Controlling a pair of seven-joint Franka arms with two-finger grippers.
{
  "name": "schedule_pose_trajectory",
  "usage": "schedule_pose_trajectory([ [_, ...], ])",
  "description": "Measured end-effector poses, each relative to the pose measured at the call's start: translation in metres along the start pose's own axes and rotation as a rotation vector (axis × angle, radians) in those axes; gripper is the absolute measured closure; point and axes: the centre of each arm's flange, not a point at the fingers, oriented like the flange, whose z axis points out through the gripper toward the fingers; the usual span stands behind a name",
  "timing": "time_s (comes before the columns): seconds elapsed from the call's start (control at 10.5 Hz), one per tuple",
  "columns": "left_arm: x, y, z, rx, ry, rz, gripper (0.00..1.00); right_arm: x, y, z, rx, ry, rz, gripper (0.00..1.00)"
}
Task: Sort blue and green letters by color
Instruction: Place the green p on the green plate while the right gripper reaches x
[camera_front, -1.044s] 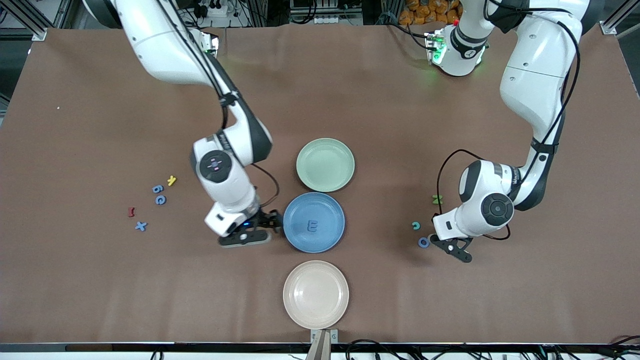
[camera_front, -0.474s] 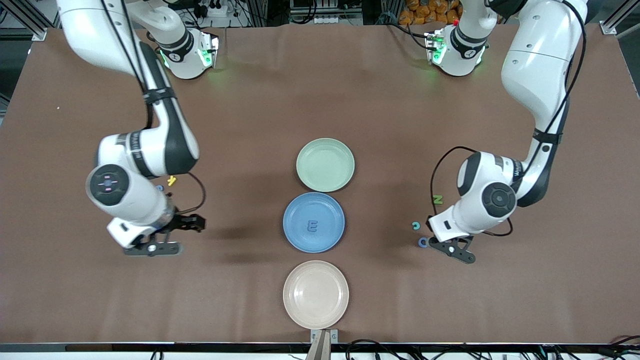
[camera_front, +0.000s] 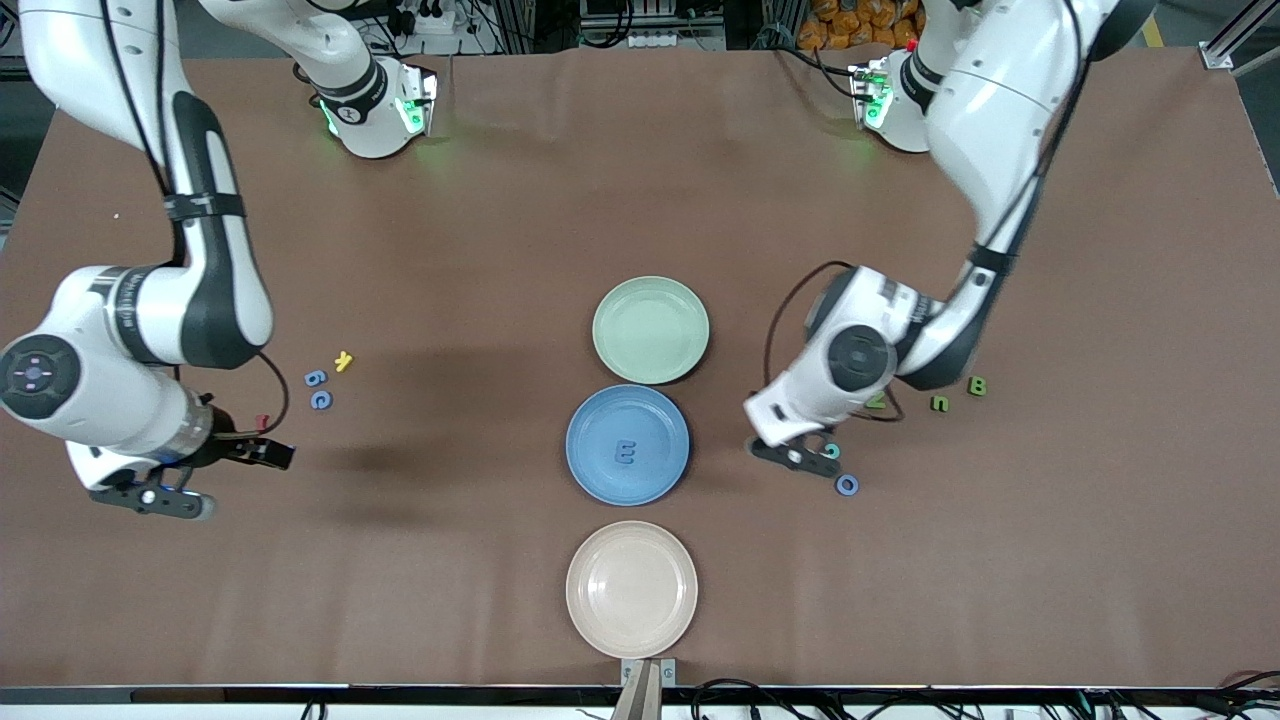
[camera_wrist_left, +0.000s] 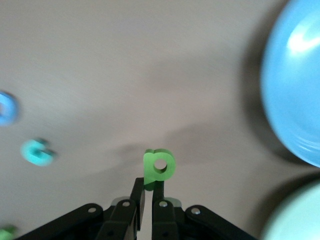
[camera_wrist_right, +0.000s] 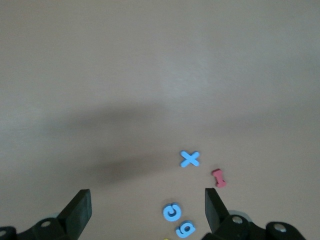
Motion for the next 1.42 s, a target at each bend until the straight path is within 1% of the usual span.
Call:
schedule_pose_trajectory([
  [0.09,-0.013,0.037,0.002,0.012,-0.031,-0.012,0.9,-0.002,0.019,0.014,0.022,-0.001,0.043,0.0],
  [0.19,-0.028,0.074,0.003,0.027,-0.054,-0.021,0.9,-0.007,0.034,0.033,0.044,0.012,0.084,0.0],
  [0.28,-0.042,0.107,0.005,0.038,-0.066,-0.029,0.9,-0.013,0.046,0.053,0.064,0.02,0.121,0.0],
  [0.38,-0.056,0.136,0.008,0.047,-0.073,-0.034,0.9,-0.02,0.052,0.069,0.081,0.015,0.152,0.0],
  [0.47,-0.069,0.158,0.012,0.055,-0.079,-0.036,0.9,-0.026,0.054,0.08,0.086,0.0,0.164,0.0],
  [0.57,-0.077,0.173,0.014,0.059,-0.08,-0.04,0.9,-0.03,0.054,0.087,0.087,-0.001,0.168,0.0],
  [0.66,-0.082,0.181,0.015,0.061,-0.08,-0.055,0.87,-0.033,0.055,0.094,0.086,0.002,0.171,0.0],
  [0.76,-0.083,0.183,0.015,0.063,-0.079,-0.078,0.75,-0.035,0.055,0.103,0.082,0.006,0.173,0.0],
  [0.85,-0.083,0.182,0.015,0.064,-0.078,-0.095,0.61,-0.036,0.056,0.115,0.075,0.013,0.176,0.0],
  [0.95,-0.082,0.181,0.015,0.066,-0.078,-0.109,0.5,-0.036,0.057,0.128,0.067,0.018,0.178,0.0],
  [1.04,-0.082,0.177,0.017,0.078,-0.091,-0.118,0.34,-0.037,0.059,0.141,0.06,0.017,0.182,0.0],
  [1.14,-0.081,0.169,0.018,0.096,-0.104,-0.128,0.23,-0.037,0.06,0.15,0.054,0.016,0.185,0.0],
  [1.23,-0.076,0.159,0.018,0.11,-0.103,-0.141,0.1,-0.036,0.062,0.156,0.051,0.026,0.189,0.0],
  [1.33,-0.071,0.148,0.015,0.112,-0.102,-0.157,0.0,-0.036,0.063,0.161,0.049,0.033,0.192,0.0],
  [1.42,-0.069,0.14,0.013,0.112,-0.101,-0.169,0.0,-0.036,0.063,0.166,0.048,0.035,0.197,0.0],
])
